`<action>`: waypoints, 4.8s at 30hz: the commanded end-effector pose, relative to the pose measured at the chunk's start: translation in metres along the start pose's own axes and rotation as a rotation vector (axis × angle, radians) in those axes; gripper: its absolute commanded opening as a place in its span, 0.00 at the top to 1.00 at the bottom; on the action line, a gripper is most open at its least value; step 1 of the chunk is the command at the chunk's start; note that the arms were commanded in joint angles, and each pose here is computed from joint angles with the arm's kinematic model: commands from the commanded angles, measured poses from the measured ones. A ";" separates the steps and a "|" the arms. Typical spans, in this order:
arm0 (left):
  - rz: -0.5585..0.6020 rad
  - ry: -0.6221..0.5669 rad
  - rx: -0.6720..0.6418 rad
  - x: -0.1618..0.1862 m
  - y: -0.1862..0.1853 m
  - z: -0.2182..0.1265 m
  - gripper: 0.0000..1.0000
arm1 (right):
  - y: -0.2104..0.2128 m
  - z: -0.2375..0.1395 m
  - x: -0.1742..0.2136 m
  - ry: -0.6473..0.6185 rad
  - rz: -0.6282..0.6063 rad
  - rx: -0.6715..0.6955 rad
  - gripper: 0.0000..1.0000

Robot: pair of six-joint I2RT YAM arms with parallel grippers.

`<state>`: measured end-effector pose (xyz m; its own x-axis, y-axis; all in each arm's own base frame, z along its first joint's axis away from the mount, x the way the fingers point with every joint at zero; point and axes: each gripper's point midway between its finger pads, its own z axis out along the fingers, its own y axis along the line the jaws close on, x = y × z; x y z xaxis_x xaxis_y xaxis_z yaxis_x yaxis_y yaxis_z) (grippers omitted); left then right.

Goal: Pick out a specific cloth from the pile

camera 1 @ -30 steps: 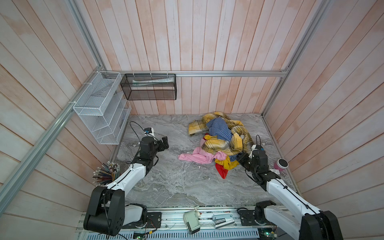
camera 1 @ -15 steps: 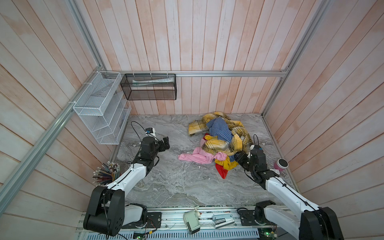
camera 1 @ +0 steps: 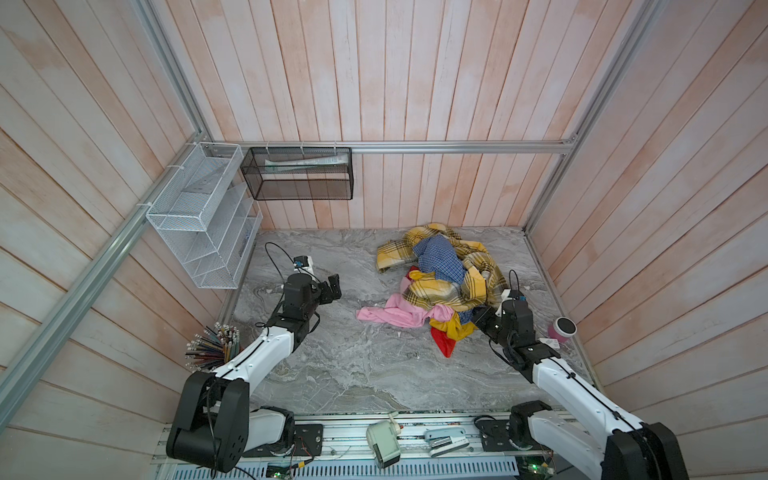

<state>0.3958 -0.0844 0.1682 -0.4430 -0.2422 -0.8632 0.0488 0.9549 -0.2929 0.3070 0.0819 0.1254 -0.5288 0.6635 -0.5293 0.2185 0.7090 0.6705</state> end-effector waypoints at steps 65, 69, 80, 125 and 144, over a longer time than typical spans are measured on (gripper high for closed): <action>0.083 0.032 0.015 0.008 -0.021 0.007 0.00 | 0.020 -0.009 0.026 -0.010 -0.195 0.032 0.62; 0.088 0.036 0.016 0.009 -0.022 0.007 0.00 | 0.016 -0.009 0.024 0.017 -0.279 0.105 0.53; 0.101 0.031 0.015 0.005 -0.023 0.007 0.00 | 0.034 -0.004 0.027 -0.004 -0.364 0.011 0.11; 0.126 0.013 0.012 -0.002 -0.026 0.001 0.00 | 0.144 -0.024 -0.010 -0.061 -0.473 -0.083 1.00; 0.131 0.037 0.016 0.006 -0.028 0.005 0.00 | 0.076 -0.035 0.010 -0.007 -0.450 0.112 0.23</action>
<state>0.3961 -0.1109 0.1686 -0.4636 -0.1155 -0.8785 0.1166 0.9749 -0.1898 0.2945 0.1531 0.1785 -0.6193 0.2535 -0.7431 -0.0012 0.9461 0.3238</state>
